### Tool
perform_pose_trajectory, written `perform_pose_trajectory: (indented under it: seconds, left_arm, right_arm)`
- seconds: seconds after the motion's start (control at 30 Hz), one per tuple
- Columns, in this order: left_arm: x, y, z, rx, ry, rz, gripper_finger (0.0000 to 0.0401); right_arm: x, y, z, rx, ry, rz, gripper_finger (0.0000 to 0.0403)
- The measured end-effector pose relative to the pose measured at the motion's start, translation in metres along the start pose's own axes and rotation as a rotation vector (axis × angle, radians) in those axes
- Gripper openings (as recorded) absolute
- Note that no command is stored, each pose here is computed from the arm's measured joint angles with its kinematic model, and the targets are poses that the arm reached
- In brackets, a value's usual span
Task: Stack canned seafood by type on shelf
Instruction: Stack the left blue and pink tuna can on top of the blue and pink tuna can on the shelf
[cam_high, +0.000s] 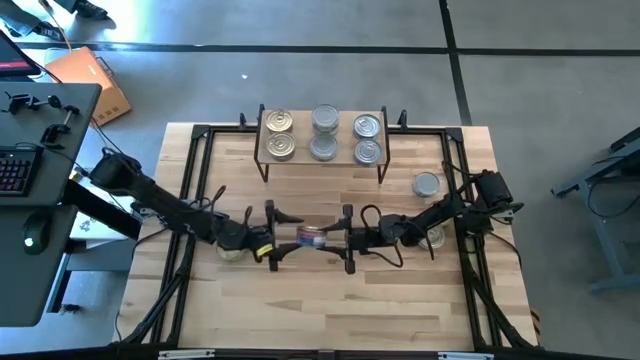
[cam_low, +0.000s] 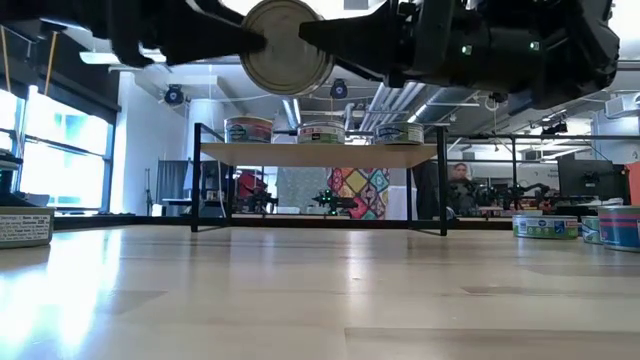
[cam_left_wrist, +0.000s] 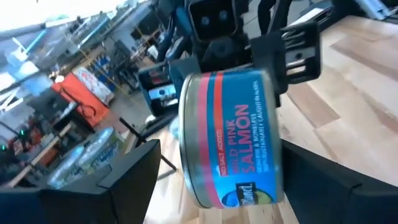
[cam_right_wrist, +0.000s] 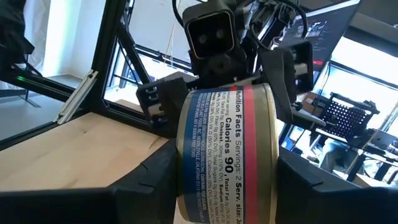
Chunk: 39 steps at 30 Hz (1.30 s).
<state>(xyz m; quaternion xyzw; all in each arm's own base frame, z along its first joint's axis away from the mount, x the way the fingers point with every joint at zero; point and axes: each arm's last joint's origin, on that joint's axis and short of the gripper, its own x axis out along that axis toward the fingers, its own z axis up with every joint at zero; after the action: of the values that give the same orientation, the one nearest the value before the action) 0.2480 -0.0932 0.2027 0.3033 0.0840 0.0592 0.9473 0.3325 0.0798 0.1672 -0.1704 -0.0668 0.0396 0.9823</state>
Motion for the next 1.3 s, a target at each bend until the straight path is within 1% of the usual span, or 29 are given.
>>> perform_pose_trajectory:
  seconds: [0.13, 0.2, 0.3, 0.37, 0.47, 0.5, 0.6, 0.63, 0.7, 0.77, 0.83, 0.93, 1.03, 1.13, 1.3]
  left_arm:
    - [0.007, -0.001, -0.003, -0.016, 0.025, 0.000, 0.0299]
    - [0.008, -0.003, -0.002, -0.015, 0.017, -0.021, 0.0290]
    - [0.010, -0.001, 0.005, -0.034, -0.021, -0.047, 0.0265]
    - [0.012, 0.000, 0.009, -0.048, -0.036, -0.054, 0.0239]
    - [0.014, 0.000, 0.013, -0.047, -0.017, -0.066, 0.0191]
    - [0.015, 0.000, 0.014, -0.044, -0.002, -0.069, 0.0180]
    - [0.017, 0.001, 0.018, -0.024, 0.042, -0.082, 0.0180]
    - [0.017, 0.001, 0.021, -0.017, 0.060, -0.082, 0.0180]
    - [0.015, 0.000, 0.027, 0.017, 0.104, -0.090, 0.0180]
    - [0.011, 0.001, 0.032, 0.068, 0.193, -0.073, 0.0180]
    - [0.006, 0.007, 0.041, 0.099, 0.262, -0.042, 0.0180]
    - [0.000, 0.019, 0.049, 0.157, 0.379, 0.041, 0.0180]
    - [0.002, 0.041, 0.053, 0.206, 0.487, 0.163, 0.0180]
    - [0.007, 0.075, 0.054, 0.283, 0.574, 0.246, 0.0180]
    - [0.023, 0.138, 0.045, 0.408, 0.730, 0.348, 0.0180]
  right_arm:
    - [0.000, 0.000, 0.000, -0.004, 0.001, -0.003, 0.0168]
    - [0.000, 0.000, 0.000, -0.004, 0.002, -0.002, 0.0168]
    - [0.000, 0.000, 0.000, -0.005, 0.007, 0.000, 0.0168]
    - [0.000, 0.000, -0.001, -0.005, 0.009, 0.001, 0.0168]
    - [0.000, 0.001, -0.001, -0.010, 0.015, 0.001, 0.0168]
    - [0.000, 0.001, -0.001, -0.017, 0.018, -0.003, 0.0168]
    - [0.000, 0.001, -0.003, -0.028, 0.032, -0.001, 0.0169]
    - [0.000, 0.001, -0.003, -0.031, 0.040, -0.004, 0.0180]
    - [-0.001, 0.003, -0.003, -0.015, 0.063, -0.038, 0.0216]
    - [-0.002, 0.006, -0.002, -0.006, 0.102, -0.121, 0.0257]
    - [-0.004, 0.009, 0.000, -0.015, 0.152, -0.195, 0.0287]
    - [-0.007, 0.015, 0.002, -0.030, 0.222, -0.264, 0.0308]
    - [-0.009, 0.022, 0.004, -0.034, 0.234, -0.276, 0.0312]
    - [-0.011, 0.028, 0.005, -0.035, 0.242, -0.258, 0.0314]
    - [-0.012, 0.031, 0.005, -0.021, 0.246, -0.248, 0.0315]
